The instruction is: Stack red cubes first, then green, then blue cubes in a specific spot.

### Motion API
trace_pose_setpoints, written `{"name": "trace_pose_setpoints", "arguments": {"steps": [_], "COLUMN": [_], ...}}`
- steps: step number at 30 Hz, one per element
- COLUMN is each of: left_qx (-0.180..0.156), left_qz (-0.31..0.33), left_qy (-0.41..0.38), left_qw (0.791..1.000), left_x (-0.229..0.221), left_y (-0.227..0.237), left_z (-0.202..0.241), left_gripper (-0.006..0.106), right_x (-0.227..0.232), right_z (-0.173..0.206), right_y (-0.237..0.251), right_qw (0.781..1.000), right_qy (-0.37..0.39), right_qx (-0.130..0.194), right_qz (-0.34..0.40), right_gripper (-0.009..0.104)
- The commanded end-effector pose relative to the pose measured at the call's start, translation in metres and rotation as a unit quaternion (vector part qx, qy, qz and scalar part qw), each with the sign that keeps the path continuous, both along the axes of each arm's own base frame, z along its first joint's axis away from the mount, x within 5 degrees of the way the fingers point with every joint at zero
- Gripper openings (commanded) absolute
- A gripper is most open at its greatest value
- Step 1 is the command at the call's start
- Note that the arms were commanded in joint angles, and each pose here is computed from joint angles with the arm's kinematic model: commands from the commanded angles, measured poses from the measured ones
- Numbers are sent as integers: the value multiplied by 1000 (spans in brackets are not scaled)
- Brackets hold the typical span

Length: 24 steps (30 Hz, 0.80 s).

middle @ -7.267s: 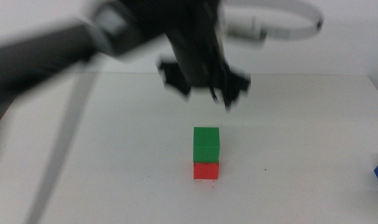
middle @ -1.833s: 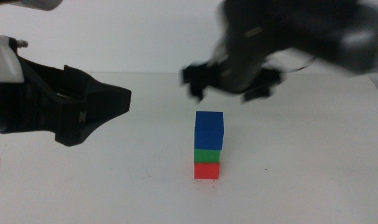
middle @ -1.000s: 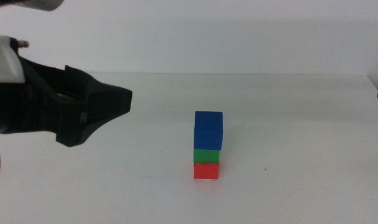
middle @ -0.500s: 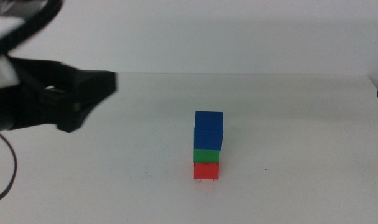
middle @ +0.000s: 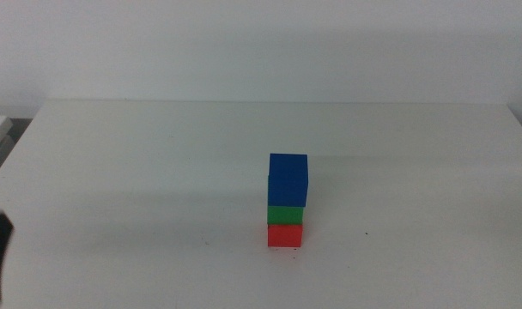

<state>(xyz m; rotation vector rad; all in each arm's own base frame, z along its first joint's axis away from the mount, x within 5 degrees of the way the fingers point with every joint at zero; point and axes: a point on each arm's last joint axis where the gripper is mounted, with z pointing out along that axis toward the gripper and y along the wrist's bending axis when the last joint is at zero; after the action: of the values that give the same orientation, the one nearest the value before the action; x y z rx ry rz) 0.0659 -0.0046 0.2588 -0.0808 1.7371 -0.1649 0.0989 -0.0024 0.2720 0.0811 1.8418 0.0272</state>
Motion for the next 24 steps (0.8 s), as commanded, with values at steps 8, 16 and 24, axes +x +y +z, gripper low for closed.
{"name": "trace_pose_setpoints", "arguments": {"steps": [8,16,24], "left_qx": [-22,-5,-4], "left_qz": [1,4,4], "left_qy": [-23,-29,-29], "left_qw": [999,1000,1000], "left_x": [-13,-10,-10], "left_y": [0,1,1], "left_z": [-52,-63,-63], "left_gripper": [94,94,94], "right_x": [-45,-44,-44], "right_z": [-66,-80,-80], "right_y": [-3,-4,-4], "right_qw": [996,997,997], "right_qy": [-79,-58,-61], "right_qx": [-32,-46,-44], "right_qz": [-25,-26,-25], "right_gripper": [93,93,93]}}
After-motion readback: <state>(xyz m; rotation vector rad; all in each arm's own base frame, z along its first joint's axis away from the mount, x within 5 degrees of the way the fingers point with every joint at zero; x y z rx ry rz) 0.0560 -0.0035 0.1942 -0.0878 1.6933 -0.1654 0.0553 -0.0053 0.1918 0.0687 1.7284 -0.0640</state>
